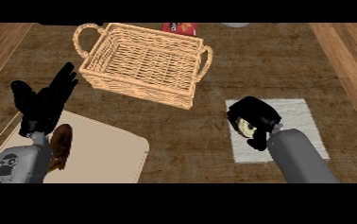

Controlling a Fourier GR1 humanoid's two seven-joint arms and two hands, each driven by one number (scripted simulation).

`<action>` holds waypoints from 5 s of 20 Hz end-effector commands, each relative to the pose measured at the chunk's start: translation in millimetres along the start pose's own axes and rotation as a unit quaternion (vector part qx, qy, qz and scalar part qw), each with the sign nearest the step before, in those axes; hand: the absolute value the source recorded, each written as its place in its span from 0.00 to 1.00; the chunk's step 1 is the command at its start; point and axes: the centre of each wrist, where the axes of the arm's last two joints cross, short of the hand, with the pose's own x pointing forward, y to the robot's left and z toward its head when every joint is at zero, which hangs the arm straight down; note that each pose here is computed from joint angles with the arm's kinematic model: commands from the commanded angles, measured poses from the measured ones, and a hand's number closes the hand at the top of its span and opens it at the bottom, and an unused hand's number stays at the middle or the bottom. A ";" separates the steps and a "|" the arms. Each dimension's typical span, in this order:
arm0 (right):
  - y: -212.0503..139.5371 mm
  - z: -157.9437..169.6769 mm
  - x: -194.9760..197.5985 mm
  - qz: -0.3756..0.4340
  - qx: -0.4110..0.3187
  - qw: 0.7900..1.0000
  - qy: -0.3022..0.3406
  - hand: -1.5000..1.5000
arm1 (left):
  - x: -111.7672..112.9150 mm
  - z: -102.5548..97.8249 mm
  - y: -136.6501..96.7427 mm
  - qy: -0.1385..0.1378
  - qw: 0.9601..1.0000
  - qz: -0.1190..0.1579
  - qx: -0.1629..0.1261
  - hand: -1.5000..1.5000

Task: Pick the cupcake from the placemat and place it in the basket

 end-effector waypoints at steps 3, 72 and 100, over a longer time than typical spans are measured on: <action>29.4 -47.9 75.9 -0.051 -0.021 0.998 0.023 1.00 | 1.0 -1.4 -2.0 0.005 1.000 -0.008 -0.017 0.50; -185.8 -149.3 267.0 -0.122 -0.558 0.755 0.322 1.00 | 20.8 -31.1 -23.8 -0.017 0.999 -0.003 -0.029 0.50; -144.7 -127.6 214.1 -0.368 -0.624 0.645 0.242 0.00 | -10.1 -1.9 20.0 0.018 1.000 0.001 0.019 0.50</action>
